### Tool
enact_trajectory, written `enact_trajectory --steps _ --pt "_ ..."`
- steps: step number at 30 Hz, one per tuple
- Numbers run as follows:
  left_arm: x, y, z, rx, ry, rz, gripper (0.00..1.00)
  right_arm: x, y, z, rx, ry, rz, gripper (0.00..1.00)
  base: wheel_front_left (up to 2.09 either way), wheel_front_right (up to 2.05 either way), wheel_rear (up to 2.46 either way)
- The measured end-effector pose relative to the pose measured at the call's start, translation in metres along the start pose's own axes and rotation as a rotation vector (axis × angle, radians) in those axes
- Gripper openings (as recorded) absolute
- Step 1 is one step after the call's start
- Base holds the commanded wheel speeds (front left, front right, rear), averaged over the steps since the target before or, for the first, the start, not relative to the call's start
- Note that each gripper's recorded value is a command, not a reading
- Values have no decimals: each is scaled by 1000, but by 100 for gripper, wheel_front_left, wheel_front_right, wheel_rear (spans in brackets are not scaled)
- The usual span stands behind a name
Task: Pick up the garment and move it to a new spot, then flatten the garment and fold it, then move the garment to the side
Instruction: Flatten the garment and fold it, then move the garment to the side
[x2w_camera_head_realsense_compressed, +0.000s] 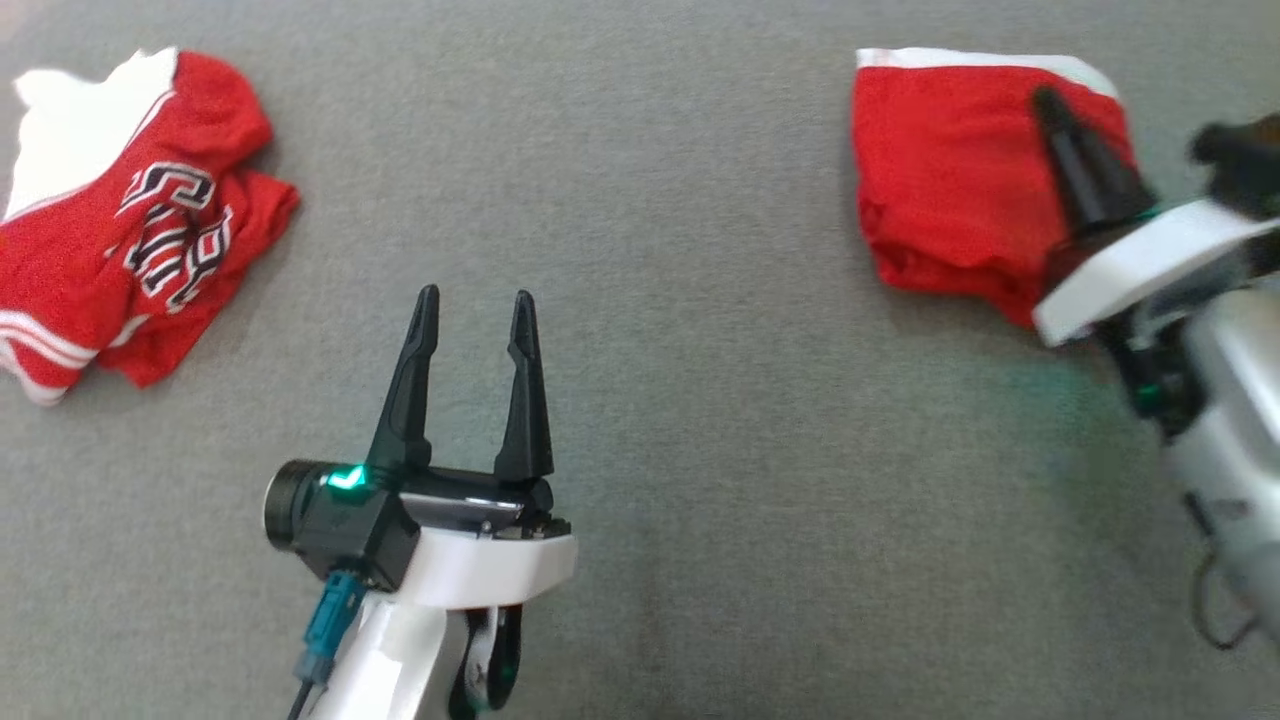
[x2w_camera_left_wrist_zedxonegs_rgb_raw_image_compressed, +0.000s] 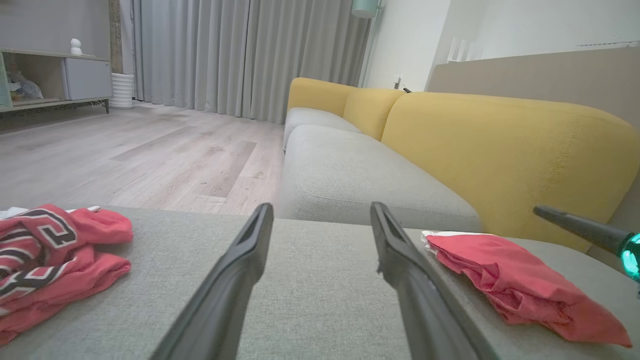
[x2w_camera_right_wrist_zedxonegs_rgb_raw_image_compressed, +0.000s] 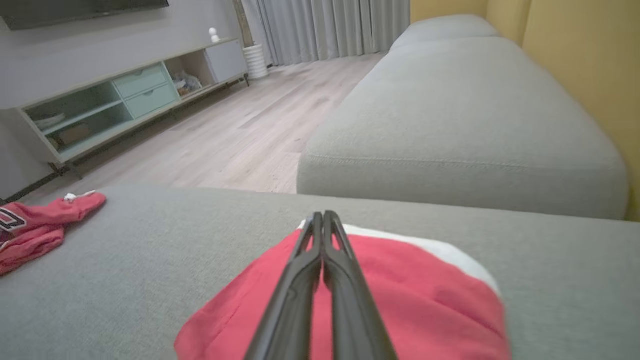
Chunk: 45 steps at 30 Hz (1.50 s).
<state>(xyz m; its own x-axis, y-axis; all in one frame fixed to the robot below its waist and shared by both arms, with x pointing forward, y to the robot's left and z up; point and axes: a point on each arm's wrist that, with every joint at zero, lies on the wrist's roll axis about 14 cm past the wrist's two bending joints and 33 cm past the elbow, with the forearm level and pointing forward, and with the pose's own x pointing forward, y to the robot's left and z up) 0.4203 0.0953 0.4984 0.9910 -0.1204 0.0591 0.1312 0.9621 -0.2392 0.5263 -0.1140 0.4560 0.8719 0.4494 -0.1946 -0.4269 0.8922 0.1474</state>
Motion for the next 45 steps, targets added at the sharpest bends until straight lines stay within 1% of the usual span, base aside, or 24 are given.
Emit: enact_trajectory --steps 5,9,12,16,17,18,21,24,26,29,31,33,39,42,45 --pt "-4 12 -1 10 8 39 100 22 37 -43 -47 83 69 0 0 0 0" --pt "-8 20 1 6 8 72 100 22 55 -80 -56 173 95 0 0 0 0" --pt "-9 21 6 10 -4 80 100 19 63 -85 -28 175 95 0 0 0 0" --pt "-10 20 12 10 -22 79 100 14 68 -77 -18 141 97 0 0 0 0" --pt "-10 20 14 11 -29 82 100 13 71 -67 -2 109 98 47 0 0 0" --pt "-11 20 17 11 -35 86 100 11 73 -53 11 61 99 100 0 0 0" --pt "-16 23 25 12 -59 100 100 -3 72 -11 20 -92 81 100 0 0 0" --pt "-25 26 31 31 -72 112 100 -37 64 9 -8 -188 27 100 0 0 0" --pt "-34 27 33 50 -76 120 100 -64 60 6 -13 -209 -24 100 0 0 0" --pt "-46 29 35 65 -80 124 100 -104 60 -8 -6 -204 -93 100 0 0 0" --pt "-54 28 35 79 -78 118 100 -125 58 -12 5 -211 -138 100 0 0 0" --pt "-64 27 32 84 -67 108 100 -143 55 -13 -14 -218 -175 100 0 0 0" --pt "-98 26 -1 98 41 88 100 -186 54 -31 14 -199 -256 100 0 0 0" --pt "-100 22 -1 105 42 64 100 -201 47 -33 17 -206 -296 100 0 0 0" --pt "-99 18 -3 107 46 44 100 -207 46 -29 19 -225 -313 100 0 0 0"
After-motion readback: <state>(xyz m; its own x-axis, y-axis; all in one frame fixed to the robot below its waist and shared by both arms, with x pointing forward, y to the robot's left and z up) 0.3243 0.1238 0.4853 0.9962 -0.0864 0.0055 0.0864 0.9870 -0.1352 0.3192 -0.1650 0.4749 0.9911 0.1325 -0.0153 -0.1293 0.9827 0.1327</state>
